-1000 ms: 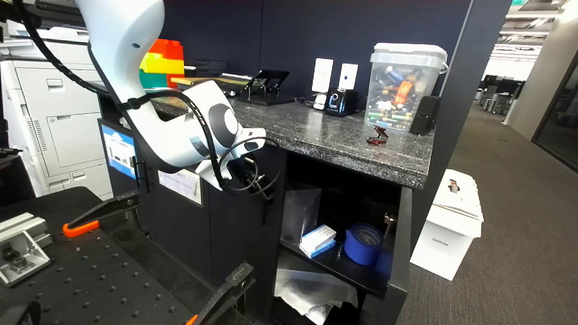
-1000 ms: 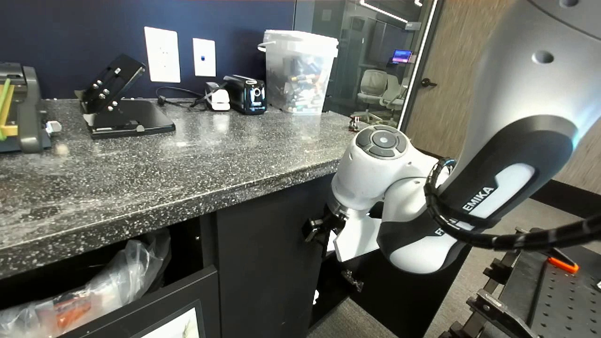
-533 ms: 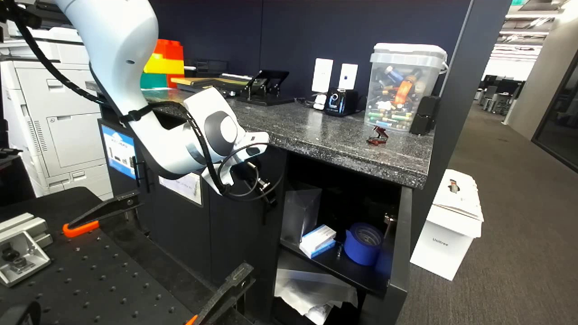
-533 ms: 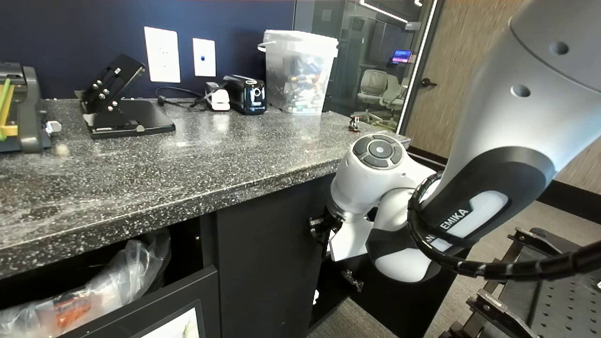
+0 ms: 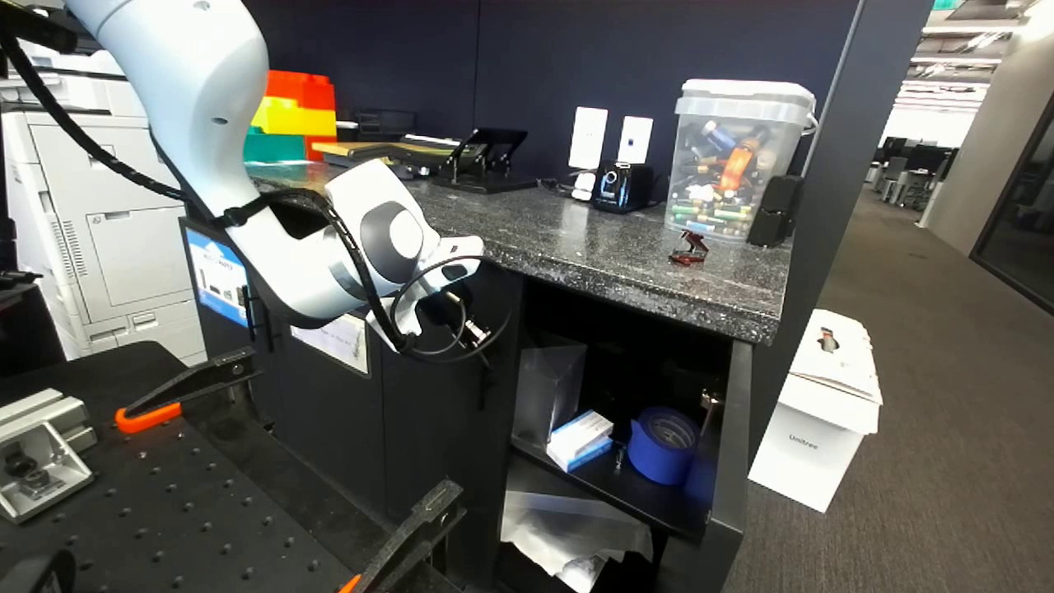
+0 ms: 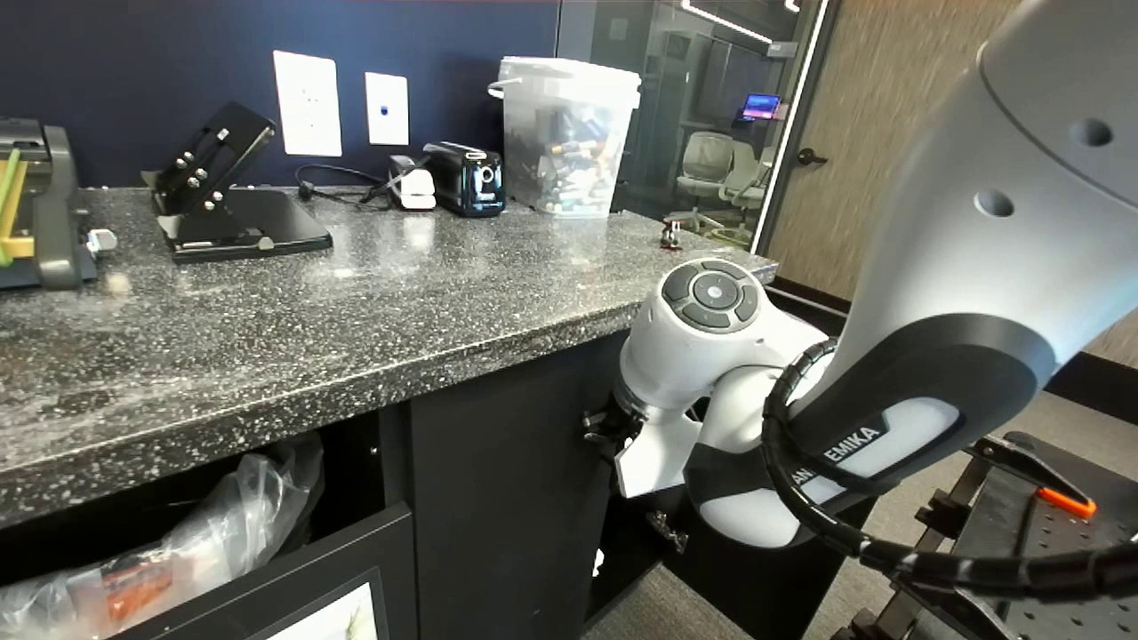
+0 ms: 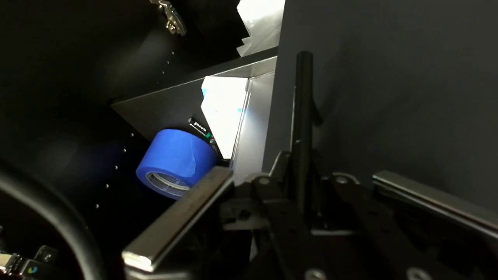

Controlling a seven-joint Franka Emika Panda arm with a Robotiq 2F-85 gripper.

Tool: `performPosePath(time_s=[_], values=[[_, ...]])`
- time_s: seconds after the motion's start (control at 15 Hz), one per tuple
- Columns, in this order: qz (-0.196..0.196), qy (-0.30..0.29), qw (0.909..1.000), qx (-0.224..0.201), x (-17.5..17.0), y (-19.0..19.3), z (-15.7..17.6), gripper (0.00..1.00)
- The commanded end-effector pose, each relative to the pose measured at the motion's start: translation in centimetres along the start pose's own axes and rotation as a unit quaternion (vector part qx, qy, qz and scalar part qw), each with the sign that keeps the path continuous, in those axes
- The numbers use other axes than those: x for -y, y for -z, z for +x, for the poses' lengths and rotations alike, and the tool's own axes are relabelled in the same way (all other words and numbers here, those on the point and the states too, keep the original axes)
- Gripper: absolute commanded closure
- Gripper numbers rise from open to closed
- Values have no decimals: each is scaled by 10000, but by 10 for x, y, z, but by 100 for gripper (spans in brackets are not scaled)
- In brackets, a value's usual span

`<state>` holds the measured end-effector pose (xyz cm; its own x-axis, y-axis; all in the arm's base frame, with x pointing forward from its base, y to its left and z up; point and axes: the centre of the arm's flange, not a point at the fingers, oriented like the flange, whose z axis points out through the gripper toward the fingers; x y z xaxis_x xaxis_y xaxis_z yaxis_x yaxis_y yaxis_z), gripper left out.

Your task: Open the left door of the cabinet on the right

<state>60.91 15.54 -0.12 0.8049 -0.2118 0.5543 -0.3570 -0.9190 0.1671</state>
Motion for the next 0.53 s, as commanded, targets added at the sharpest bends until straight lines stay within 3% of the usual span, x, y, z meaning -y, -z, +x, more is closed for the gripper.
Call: performPosePath(time_s=[0.0,0.47], values=[[193,341,9979,520,10,13,-9,96],[893,339,9903,1012,19,17,-22,96]])
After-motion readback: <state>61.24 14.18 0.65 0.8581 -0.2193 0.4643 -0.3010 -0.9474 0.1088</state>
